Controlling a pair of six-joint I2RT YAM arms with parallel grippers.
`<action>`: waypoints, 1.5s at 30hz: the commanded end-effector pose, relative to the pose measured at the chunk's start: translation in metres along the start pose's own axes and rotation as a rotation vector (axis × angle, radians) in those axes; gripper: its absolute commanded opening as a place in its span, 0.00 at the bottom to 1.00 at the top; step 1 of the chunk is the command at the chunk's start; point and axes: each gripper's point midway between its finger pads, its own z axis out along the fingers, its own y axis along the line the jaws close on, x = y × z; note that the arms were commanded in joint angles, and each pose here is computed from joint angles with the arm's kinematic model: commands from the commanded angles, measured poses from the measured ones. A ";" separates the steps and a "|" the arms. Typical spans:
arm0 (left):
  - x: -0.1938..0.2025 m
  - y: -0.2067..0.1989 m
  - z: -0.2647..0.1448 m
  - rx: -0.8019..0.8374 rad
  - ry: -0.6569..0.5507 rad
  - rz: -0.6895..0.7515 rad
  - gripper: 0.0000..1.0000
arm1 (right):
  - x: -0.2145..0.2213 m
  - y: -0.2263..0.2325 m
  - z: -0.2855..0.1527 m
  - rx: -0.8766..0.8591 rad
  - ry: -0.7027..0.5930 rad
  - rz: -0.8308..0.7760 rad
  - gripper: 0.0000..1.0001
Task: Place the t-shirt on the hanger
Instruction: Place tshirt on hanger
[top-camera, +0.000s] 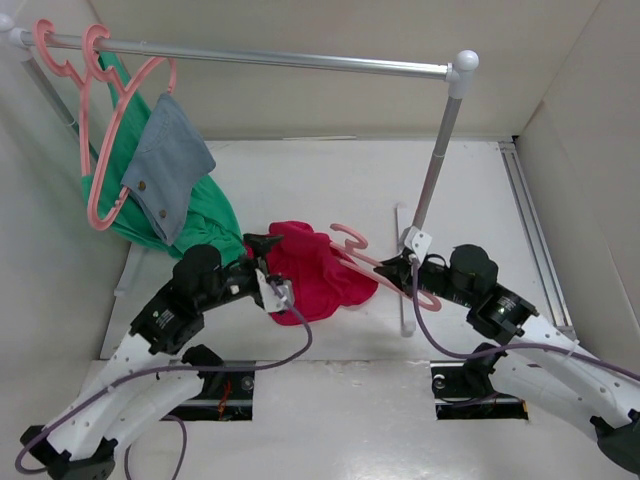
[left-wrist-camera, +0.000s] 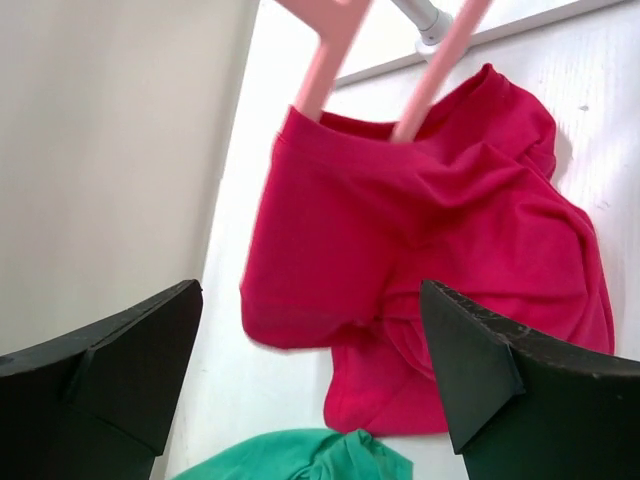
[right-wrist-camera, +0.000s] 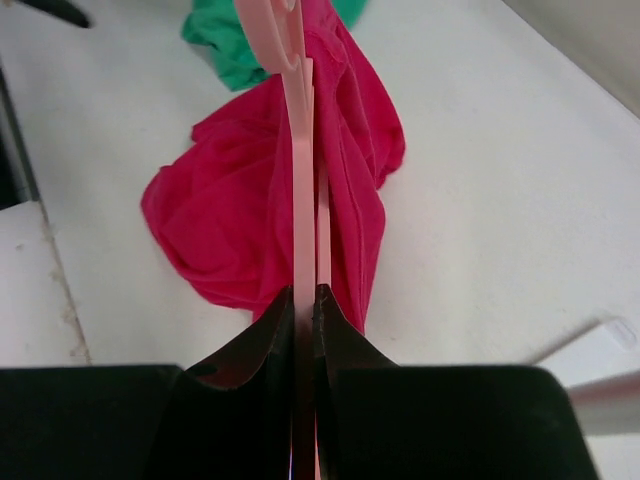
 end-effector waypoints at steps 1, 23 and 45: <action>-0.015 0.023 0.012 -0.017 -0.025 -0.022 0.88 | -0.045 0.018 -0.002 -0.123 -0.181 -0.092 0.00; 0.020 -0.033 0.057 0.443 -0.004 -0.020 0.03 | -0.055 0.024 0.011 -0.193 -0.190 -0.144 0.00; 0.026 -0.048 0.026 0.442 0.063 -0.025 0.00 | -0.076 0.025 0.044 -0.216 -0.198 -0.147 0.36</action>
